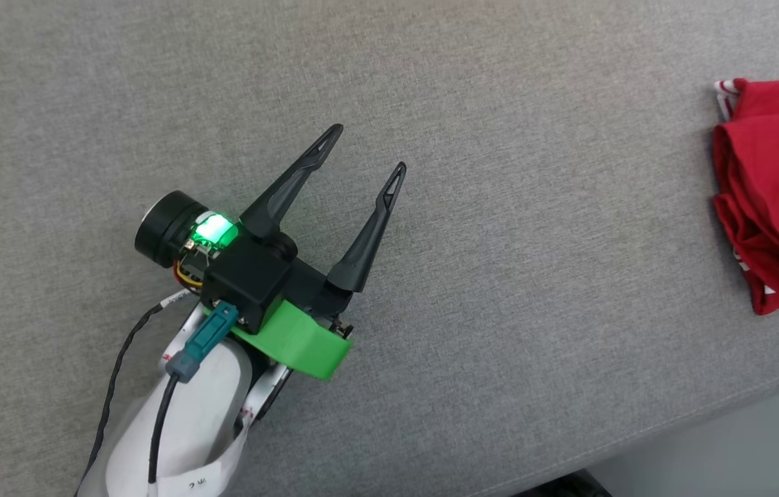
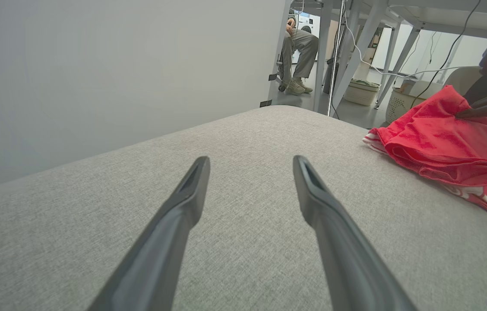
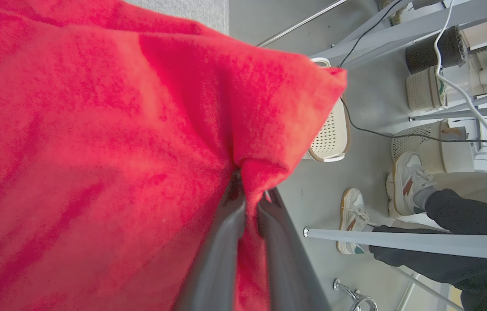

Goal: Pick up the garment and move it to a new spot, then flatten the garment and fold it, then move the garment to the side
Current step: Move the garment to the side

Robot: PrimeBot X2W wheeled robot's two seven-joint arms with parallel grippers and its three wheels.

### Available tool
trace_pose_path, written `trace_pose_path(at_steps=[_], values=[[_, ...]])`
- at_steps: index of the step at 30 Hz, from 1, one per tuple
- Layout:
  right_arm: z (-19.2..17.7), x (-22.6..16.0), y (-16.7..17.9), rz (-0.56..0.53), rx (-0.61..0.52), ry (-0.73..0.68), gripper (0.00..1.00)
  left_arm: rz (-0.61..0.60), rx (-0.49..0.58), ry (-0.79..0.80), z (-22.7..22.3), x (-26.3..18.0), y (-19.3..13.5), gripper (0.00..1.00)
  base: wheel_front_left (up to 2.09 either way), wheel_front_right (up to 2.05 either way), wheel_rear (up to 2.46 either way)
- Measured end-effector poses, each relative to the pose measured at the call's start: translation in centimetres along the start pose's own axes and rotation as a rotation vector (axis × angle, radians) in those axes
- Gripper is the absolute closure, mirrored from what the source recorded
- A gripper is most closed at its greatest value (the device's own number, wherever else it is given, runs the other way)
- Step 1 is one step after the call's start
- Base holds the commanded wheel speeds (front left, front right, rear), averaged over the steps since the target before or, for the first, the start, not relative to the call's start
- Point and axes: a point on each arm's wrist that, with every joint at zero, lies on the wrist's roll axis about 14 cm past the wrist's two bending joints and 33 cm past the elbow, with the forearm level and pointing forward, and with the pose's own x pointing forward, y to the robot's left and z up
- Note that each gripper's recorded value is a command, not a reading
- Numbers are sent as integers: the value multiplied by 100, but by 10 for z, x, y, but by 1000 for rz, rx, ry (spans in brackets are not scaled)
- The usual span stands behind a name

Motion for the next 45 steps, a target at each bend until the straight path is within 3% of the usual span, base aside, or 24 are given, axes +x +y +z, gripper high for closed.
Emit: trace_pose_path(at_steps=[8, 9, 10, 17, 22, 27, 34, 45], values=[[-5, 21, 4, -24, 27, 4, 100, 7, -12, 17, -12, -2, 6, 0, 0, 0, 0], [-5, 22, 4, -26, 32, 3, 72, 12, -9, 16, -11, -3, 7, 0, 0, 0, 0], [-3, 22, 3, -31, 30, -7, 0, 15, -5, 13, -9, -4, 7, 0, 0, 0, 0], [15, 14, -12, -66, 61, -84, 0, 56, 19, -15, 8, -10, 9, 0, 0, 0, 0], [48, -1, -13, -63, 97, -218, 0, 135, 6, 4, 12, -26, 15, 0, 0, 0, 0], [91, -26, 16, 21, 184, -405, 0, 238, 9, 38, 16, -53, 23, 0, 0, 0, 0], [152, -96, 49, 128, 407, -750, 0, 365, 33, -4, 51, -87, 29, 0, 0, 0, 0], [175, -172, 98, 248, 644, -1030, 0, 563, 99, -82, 94, -152, 36, 0, 0, 0, 0]])
